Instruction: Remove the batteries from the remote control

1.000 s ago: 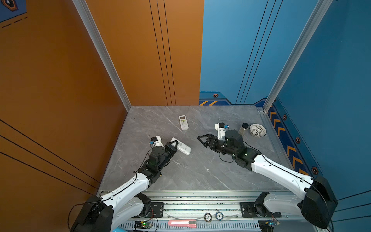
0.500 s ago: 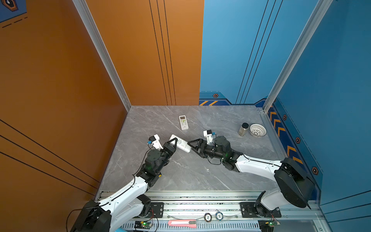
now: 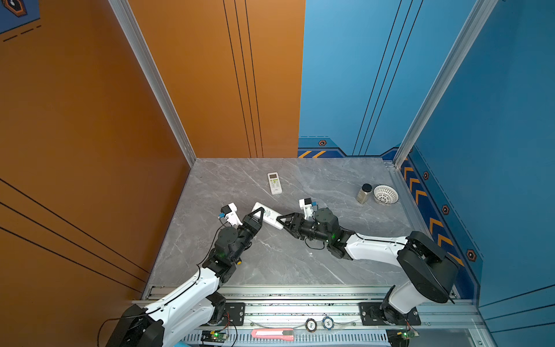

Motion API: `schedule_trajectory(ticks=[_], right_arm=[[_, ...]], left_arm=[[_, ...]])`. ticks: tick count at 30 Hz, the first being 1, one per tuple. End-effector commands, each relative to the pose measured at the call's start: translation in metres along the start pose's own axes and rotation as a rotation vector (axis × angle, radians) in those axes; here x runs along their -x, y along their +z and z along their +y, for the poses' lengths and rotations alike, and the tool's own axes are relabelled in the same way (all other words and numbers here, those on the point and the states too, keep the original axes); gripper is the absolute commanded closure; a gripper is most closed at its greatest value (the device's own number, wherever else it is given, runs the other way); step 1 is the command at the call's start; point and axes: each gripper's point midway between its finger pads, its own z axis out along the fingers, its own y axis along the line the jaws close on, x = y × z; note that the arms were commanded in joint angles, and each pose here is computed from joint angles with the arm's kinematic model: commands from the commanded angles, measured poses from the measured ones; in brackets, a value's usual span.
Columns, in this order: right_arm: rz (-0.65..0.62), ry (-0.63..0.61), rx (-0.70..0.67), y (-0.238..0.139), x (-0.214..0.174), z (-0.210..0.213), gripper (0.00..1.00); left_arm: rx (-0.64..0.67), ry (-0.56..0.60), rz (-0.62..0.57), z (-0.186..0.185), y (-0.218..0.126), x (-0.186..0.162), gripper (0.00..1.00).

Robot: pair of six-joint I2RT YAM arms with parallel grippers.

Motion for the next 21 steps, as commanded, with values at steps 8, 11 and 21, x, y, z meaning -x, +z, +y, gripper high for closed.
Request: schedule_trajectory(ticks=[8, 11, 21], right_arm=[[-0.022, 0.015, -0.022, -0.007, -0.004, -0.017, 0.82], [-0.023, 0.013, -0.021, -0.010, -0.004, -0.016, 0.67], [-0.047, -0.006, -0.083, -0.030, -0.002, -0.028, 0.47]], left_arm=[[-0.037, 0.018, -0.027, -0.009, -0.002, 0.007, 1.00], [-0.031, 0.020, -0.022, -0.007, 0.000, 0.005, 1.00], [0.018, 0.045, 0.006, 0.007, 0.006, -0.005, 1.00]])
